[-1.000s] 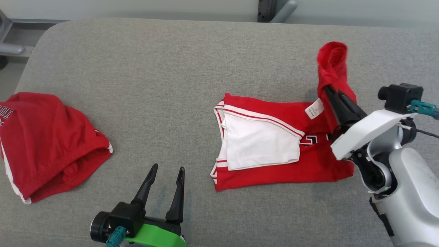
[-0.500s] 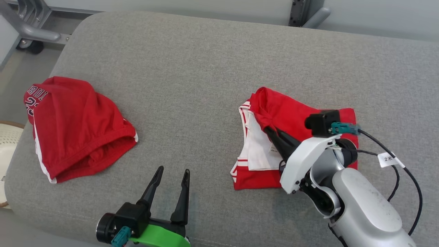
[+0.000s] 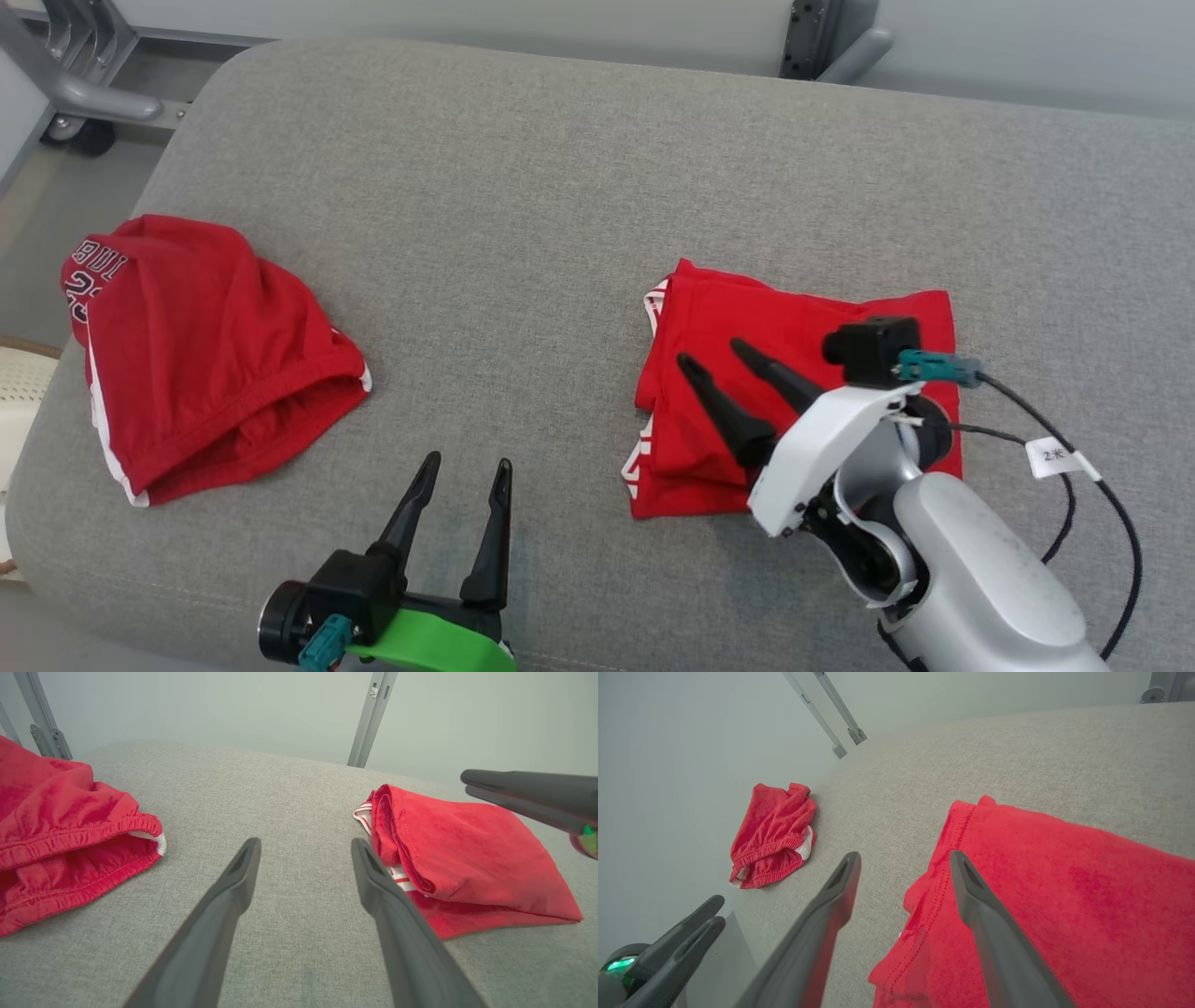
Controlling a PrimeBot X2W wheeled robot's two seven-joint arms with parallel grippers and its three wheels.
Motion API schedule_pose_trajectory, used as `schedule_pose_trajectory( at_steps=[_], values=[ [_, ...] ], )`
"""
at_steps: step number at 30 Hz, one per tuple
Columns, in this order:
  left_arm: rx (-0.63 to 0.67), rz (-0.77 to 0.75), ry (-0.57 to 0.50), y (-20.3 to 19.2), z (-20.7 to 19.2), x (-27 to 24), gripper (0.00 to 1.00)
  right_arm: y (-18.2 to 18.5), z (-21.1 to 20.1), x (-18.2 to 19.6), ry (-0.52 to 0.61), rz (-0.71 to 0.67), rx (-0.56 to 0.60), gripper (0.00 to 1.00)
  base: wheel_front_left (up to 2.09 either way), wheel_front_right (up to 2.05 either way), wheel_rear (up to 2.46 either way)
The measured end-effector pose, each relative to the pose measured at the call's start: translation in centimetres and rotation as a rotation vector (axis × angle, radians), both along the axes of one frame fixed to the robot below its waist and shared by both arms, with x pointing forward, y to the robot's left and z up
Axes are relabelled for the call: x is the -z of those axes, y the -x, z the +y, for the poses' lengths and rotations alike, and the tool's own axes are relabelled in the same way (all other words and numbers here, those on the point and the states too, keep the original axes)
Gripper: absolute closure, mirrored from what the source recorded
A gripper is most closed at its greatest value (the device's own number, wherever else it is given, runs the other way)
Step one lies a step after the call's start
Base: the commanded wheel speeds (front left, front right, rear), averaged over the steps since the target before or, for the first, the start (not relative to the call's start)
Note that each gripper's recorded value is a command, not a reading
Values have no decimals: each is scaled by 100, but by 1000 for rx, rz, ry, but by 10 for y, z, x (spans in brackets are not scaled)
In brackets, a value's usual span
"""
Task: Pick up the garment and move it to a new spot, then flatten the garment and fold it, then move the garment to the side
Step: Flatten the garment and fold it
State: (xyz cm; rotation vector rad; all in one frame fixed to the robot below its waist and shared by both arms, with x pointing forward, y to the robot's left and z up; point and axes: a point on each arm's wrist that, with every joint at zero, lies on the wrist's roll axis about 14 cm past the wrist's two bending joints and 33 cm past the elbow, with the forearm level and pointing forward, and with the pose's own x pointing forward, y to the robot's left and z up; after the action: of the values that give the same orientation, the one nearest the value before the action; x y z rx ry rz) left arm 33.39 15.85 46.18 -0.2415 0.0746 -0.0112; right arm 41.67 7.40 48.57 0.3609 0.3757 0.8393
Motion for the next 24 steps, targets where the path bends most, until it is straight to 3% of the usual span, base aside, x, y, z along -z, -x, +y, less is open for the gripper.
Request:
schedule_pose_trajectory(
  at_steps=[4,11,18,24],
  values=[
    [1,-19,-2,-4,-1,-5,0,-20,-35,-26,-51,-108,116,0,0,0,0],
    [8,-44,-12,-13,-4,-12,0,-40,-110,-43,-21,-271,332,0,0,0,0],
    [-3,-81,-14,-23,-3,-23,0,-30,-173,-33,73,-375,499,0,0,0,0],
    [-6,-126,-16,-27,-2,-37,0,-2,-202,-24,128,-407,573,0,0,0,0]
  ],
)
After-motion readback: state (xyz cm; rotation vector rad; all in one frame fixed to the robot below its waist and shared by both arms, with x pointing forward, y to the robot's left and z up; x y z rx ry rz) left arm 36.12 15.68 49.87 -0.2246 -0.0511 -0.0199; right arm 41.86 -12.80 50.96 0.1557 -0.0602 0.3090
